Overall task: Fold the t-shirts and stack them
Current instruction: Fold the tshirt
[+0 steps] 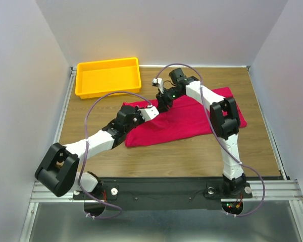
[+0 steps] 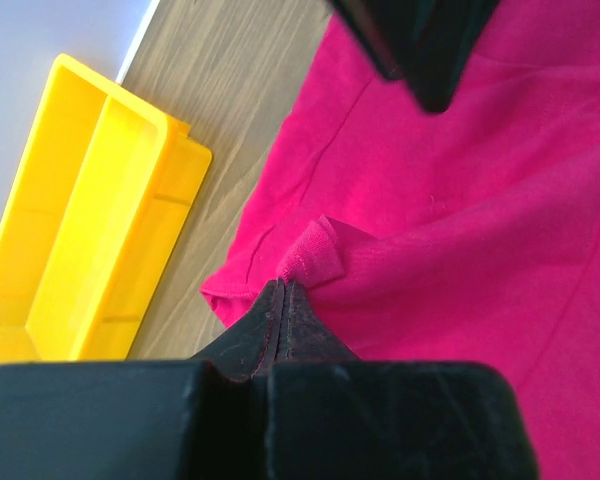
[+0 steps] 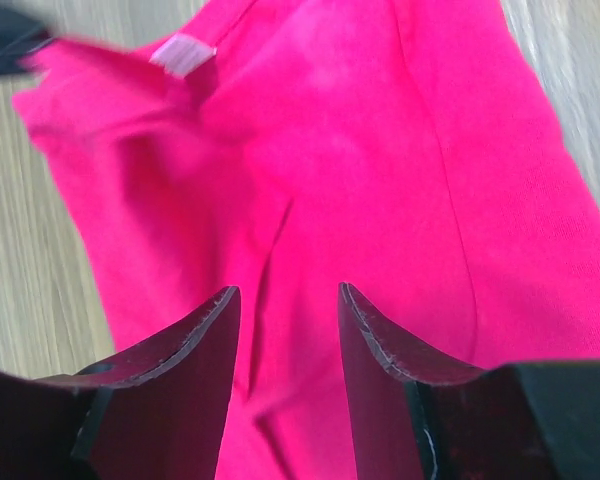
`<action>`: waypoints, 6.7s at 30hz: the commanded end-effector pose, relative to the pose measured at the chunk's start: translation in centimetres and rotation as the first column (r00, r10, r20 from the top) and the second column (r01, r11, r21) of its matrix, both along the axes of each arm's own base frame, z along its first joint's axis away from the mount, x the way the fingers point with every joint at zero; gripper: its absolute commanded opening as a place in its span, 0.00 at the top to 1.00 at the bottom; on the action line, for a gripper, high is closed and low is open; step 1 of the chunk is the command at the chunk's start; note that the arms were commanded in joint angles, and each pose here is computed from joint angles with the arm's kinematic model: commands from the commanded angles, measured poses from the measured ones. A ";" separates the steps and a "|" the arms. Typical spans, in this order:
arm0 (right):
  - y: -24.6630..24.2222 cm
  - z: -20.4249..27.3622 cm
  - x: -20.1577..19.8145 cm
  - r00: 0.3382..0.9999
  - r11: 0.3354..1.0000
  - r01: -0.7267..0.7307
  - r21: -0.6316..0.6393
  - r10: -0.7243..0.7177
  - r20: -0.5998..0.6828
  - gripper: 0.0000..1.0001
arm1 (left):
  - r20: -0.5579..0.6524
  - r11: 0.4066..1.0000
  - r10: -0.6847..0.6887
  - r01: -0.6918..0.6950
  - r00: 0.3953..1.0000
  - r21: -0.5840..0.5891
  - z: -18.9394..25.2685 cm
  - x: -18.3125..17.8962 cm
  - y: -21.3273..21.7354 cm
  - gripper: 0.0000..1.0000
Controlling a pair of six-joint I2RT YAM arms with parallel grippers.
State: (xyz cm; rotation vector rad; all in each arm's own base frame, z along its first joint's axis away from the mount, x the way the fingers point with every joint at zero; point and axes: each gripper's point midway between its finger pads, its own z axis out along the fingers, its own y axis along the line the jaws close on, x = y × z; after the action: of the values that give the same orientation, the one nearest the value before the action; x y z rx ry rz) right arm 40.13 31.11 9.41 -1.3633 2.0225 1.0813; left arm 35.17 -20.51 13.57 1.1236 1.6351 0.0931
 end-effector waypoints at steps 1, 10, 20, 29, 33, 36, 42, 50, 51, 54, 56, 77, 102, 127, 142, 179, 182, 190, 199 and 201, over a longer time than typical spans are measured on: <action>1.0 1.5 2.0 0.999 0.999 0.051 0.015 -0.052 0.014 0.50 | 0.075 0.998 -0.034 0.038 0.997 -0.049 2.6 -0.8 0.0 1.00; 2.0 0.5 1.5 0.998 0.998 0.062 -0.006 -0.062 -0.017 0.49 | 0.069 0.999 -0.027 0.029 0.997 -0.028 2.0 0.1 -0.3 1.00; 3.8 1.1 -1.2 0.994 0.989 -0.112 0.093 0.110 0.028 0.37 | 0.078 0.998 -0.050 0.052 0.996 -0.024 2.4 -0.8 0.0 1.00; 4.1 0.9 -1.3 0.967 0.973 -0.212 0.087 0.196 0.162 0.36 | 0.065 0.996 -0.085 0.086 0.994 -0.009 1.8 -2.4 0.5 1.00; 4.6 1.1 -1.4 0.966 0.967 -0.227 0.115 0.208 0.154 0.36 | 0.084 0.990 -0.140 0.138 0.987 0.027 1.6 -3.5 0.8 1.00; 5.1 1.3 -1.8 0.949 0.952 -0.276 0.131 0.248 0.197 0.36 | 0.089 0.984 -0.176 0.172 0.980 0.052 1.0 -4.5 1.0 1.00; 6.3 1.8 -2.7 0.920 0.921 -0.351 0.167 0.307 0.245 0.34 | 0.066 0.971 -0.234 0.230 0.970 0.065 0.5 -6.3 1.0 1.00; 6.7 2.3 -4.3 0.918 0.916 -0.363 0.171 0.321 0.231 0.36 | -0.019 0.954 -0.297 0.297 0.955 0.035 -0.9 -8.4 0.0 1.00; 6.5 2.0 -4.3 0.919 0.918 -0.361 0.161 0.321 0.229 0.36 | -0.030 0.951 -0.307 0.308 0.951 0.038 -1.1 -8.6 -0.1 1.00; 6.1 2.0 -4.5 0.916 0.923 -0.359 0.140 0.320 0.241 0.36 | -0.101 0.933 -0.350 0.356 0.931 0.047 -1.7 -9.4 -0.8 1.00; 5.8 2.6 -4.5 0.912 0.926 -0.356 0.124 0.315 0.261 0.36 | -0.184 0.924 -0.360 0.377 0.915 0.065 -3.0 -10.5 -0.7 1.00; 4.6 1.6 -5.5 0.940 0.952 -0.299 0.066 0.281 0.196 0.37 | 0.025 0.982 -0.017 0.021 1.000 -0.186 9.0 -9.5 3.2 0.29; 6.6 -4.4 -2.1 0.987 0.986 -0.129 -0.106 0.138 0.081 0.44 | -0.084 0.719 0.345 -0.321 0.935 -0.616 13.7 -9.3 7.4 0.21; 7.5 1.4 -2.6 0.985 0.993 -0.106 -0.045 0.111 0.132 0.92 | -0.213 0.603 0.314 -0.367 0.925 -0.708 13.1 -9.3 5.9 0.21; 4.0 4.6 -0.9 0.991 0.998 0.045 -0.044 -0.039 0.130 1.00 | -0.612 0.238 0.225 -0.652 0.758 -0.720 7.2 -8.2 4.6 0.26; -3.0 3.5 2.7 0.861 0.867 0.498 -0.001 -0.495 0.121 0.99 | -0.872 0.336 0.032 -0.827 0.488 -0.450 -6.0 -9.6 0.8 0.43; -3.5 4.1 2.8 0.849 0.858 0.514 0.015 -0.511 0.134 0.99 | -0.873 0.334 0.053 -0.833 0.484 -0.441 -6.3 -9.4 1.0 0.43; -4.8 4.0 2.5 0.820 0.832 0.555 0.031 -0.552 0.151 0.99 | -0.880 0.330 0.090 -0.847 0.467 -0.416 -7.3 -9.2 1.4 0.41; -5.0 1.8 3.3 0.797 0.806 0.592 0.008 -0.587 0.143 0.99 | -0.890 0.333 0.119 -0.862 0.441 -0.383 -8.8 -9.1 1.8 0.41; -5.4 1.5 3.5 0.784 0.792 0.610 -0.005 -0.603 0.149 0.99 | -0.889 0.328 0.126 -0.865 0.439 -0.380 -9.0 -9.0 2.1 0.41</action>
State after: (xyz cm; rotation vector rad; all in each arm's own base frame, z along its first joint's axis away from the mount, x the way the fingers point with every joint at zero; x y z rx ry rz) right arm 41.43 25.88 9.40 -0.7348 2.2283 0.6650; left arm 24.68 -18.52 3.47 -0.3824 2.4001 -0.7725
